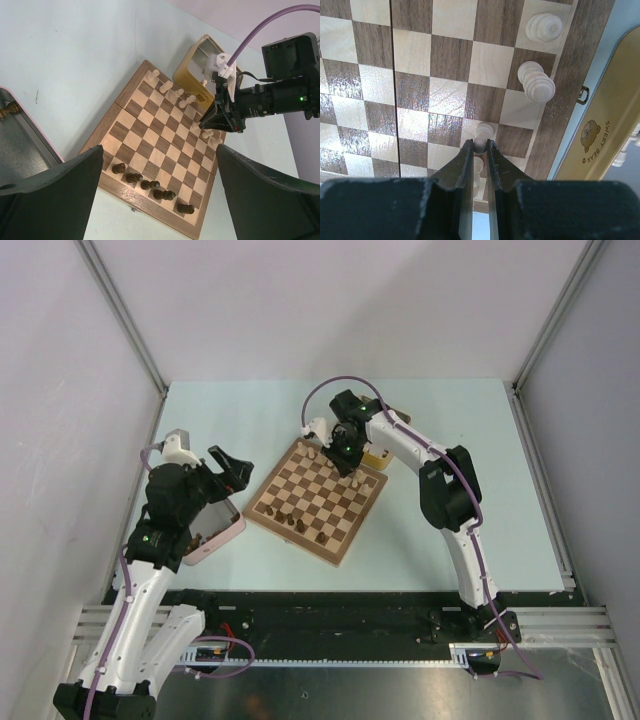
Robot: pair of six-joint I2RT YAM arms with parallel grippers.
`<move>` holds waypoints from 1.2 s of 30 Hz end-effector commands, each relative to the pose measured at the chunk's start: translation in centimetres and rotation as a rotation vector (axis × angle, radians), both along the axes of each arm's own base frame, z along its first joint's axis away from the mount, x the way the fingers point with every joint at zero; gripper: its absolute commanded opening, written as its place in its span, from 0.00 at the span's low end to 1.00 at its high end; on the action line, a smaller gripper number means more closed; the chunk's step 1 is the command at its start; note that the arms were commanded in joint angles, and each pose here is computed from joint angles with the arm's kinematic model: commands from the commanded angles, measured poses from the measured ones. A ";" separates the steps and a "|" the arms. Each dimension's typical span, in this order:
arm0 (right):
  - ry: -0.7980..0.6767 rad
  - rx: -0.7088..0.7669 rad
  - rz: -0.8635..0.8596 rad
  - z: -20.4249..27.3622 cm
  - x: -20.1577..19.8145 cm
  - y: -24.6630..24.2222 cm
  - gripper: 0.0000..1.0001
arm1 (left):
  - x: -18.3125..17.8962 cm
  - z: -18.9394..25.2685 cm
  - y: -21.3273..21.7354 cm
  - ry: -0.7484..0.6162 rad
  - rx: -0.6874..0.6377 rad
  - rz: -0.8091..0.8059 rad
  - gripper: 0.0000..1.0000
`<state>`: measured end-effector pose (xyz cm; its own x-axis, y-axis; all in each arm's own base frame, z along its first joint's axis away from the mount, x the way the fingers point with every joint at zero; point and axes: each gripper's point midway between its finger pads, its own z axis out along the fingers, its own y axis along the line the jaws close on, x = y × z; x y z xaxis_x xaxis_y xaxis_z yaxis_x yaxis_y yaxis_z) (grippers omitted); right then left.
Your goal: Set up the chess pieces on the board
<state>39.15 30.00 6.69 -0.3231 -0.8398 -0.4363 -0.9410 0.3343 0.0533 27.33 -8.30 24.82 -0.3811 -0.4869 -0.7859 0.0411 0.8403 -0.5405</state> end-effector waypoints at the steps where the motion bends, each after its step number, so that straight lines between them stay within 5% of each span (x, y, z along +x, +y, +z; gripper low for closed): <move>1: -0.002 -0.005 0.004 0.3 0.2 -0.2 0.12 | 0.0 0.8 0.0 -0.023 -0.012 -0.003 0.99; 36: 0.022 0.000 0.024 1.4 -1.4 -0.7 0.12 | -0.3 1.0 -0.1 -0.030 -0.024 -0.008 0.99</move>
